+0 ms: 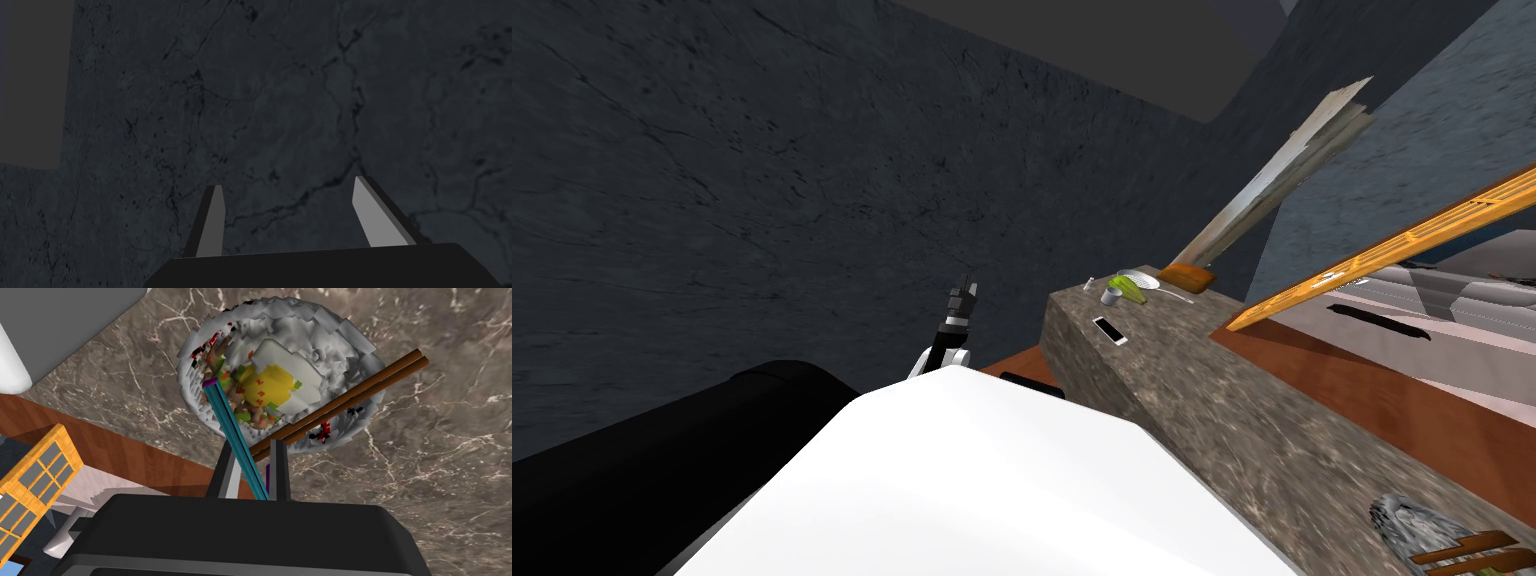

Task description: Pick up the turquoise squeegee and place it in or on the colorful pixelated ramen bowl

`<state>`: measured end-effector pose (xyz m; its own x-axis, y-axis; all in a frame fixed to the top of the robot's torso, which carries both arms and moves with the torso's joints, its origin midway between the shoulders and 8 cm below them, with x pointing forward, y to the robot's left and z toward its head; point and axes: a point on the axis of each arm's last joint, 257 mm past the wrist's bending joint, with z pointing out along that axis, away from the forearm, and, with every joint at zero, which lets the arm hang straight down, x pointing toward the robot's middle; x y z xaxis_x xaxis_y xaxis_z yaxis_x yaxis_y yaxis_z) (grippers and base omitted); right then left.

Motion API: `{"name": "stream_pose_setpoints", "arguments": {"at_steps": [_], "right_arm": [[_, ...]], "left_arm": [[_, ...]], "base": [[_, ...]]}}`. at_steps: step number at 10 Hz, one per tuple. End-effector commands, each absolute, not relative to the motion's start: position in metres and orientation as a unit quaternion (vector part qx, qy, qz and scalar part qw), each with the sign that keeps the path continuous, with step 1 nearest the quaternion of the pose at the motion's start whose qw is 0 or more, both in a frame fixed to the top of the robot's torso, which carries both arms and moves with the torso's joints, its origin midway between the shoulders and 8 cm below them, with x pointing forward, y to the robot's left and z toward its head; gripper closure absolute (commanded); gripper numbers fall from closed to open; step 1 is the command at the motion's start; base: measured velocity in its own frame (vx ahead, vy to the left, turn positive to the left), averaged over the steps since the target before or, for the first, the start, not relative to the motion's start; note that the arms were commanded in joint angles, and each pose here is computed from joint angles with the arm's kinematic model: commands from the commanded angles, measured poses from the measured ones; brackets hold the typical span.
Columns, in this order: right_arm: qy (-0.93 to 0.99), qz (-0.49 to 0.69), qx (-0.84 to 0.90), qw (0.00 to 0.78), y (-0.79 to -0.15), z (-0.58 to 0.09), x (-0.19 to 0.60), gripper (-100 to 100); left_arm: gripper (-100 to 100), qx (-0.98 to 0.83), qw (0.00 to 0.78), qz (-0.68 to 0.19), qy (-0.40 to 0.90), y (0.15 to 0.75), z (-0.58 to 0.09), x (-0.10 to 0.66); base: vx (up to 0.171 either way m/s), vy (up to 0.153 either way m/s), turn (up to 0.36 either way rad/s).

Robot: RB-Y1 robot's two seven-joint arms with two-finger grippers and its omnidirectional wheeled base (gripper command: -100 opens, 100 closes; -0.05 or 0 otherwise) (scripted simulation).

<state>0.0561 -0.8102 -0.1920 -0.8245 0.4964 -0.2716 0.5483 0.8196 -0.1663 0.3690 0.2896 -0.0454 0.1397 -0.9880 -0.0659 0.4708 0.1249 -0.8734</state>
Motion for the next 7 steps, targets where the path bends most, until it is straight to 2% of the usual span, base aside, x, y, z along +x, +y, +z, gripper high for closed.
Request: {"name": "stream_pose_setpoints", "arguments": {"at_steps": [1,6,7], "right_arm": [[0.942,-0.114,0.294,0.114,-0.808,-0.192,0.062,100],[0.936,-0.105,0.315,0.12,-0.803,-0.192,0.072,100],[0.935,-0.105,0.316,0.121,-0.803,-0.192,0.072,-100]], "left_arm": [[0,-0.365,0.661,-0.552,0.354,0.29,-0.045,0.369],[0,-0.365,0.661,-0.552,0.354,0.29,-0.045,0.369],[0,-0.365,0.661,-0.552,0.354,0.29,-0.045,0.369]], "base": [[0.002,-0.081,0.02],[0.003,-0.05,0.011],[0.0,0.0,0.0]]}}
